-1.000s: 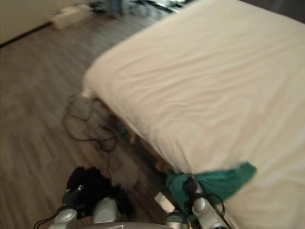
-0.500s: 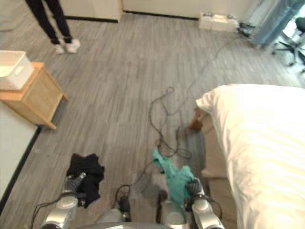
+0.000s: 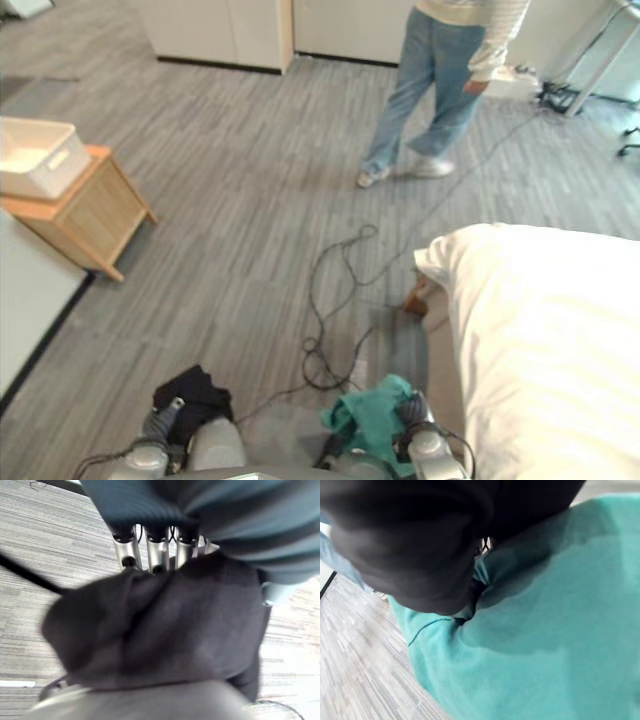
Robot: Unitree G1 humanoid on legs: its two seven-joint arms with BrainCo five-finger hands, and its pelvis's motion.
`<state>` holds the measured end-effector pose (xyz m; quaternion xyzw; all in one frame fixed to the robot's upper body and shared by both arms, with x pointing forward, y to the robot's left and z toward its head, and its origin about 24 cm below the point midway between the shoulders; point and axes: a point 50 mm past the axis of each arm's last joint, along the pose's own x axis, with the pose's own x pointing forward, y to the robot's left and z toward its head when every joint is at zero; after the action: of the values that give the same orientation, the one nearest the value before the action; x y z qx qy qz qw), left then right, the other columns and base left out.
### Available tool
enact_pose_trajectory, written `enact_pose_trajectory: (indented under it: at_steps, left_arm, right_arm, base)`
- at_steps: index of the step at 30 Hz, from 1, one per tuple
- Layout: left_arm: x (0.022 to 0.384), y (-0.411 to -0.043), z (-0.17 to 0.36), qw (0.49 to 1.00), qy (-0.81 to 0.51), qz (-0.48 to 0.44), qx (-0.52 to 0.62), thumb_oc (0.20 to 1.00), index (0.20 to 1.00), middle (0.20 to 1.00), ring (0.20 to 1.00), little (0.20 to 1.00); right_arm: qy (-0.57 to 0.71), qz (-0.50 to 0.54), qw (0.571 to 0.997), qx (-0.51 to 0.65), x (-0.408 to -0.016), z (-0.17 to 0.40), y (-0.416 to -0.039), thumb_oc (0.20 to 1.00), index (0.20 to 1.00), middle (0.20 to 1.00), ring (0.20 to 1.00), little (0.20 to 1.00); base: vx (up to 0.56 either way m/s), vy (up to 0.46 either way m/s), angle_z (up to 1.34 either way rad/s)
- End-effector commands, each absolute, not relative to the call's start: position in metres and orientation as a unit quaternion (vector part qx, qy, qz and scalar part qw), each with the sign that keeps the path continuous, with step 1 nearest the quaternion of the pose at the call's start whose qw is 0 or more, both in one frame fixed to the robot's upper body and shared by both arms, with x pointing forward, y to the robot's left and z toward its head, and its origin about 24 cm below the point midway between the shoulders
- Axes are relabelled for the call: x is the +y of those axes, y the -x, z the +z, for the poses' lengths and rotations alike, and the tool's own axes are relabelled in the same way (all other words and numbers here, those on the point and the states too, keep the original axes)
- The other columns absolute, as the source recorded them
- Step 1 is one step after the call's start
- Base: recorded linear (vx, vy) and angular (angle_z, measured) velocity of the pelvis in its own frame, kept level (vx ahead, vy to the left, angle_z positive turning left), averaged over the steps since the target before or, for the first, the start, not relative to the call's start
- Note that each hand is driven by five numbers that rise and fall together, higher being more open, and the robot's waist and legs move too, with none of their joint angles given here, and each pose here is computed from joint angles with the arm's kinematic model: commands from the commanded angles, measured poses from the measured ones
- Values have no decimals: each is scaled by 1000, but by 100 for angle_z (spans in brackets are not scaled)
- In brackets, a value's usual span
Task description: Tidy up the quilt and then pick up the clothes from the bed and put them into the laundry hamper.
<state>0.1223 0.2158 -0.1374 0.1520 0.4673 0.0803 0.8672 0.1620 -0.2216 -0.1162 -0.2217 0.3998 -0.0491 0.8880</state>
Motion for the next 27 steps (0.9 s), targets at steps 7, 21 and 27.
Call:
enact_pose_trajectory:
  at_steps: [7, 21, 27]
  left_arm:
    - [226, -141, -128, 878, -168, 96, 437, 200, 200, 200, 200, 200]
    - [235, -190, -107, 893, -221, 91, 381, 200, 200, 200, 200, 200]
    - [243, -156, -122, 875, -196, 124, 426, 200, 200, 200, 200, 200]
  right_arm:
    - [247, -50, 902, 351, -227, -98, -195, 200, 200, 200, 200, 200]
    - [210, -76, 919, 325, -222, -90, -208, 200, 200, 200, 200, 200]
    - [263, -40, 905, 332, -231, -91, -200, 200, 200, 200, 200, 200]
  base:
    - [466, 201, -20]
    - [812, 165, 44]
    - [881, -260, 97]
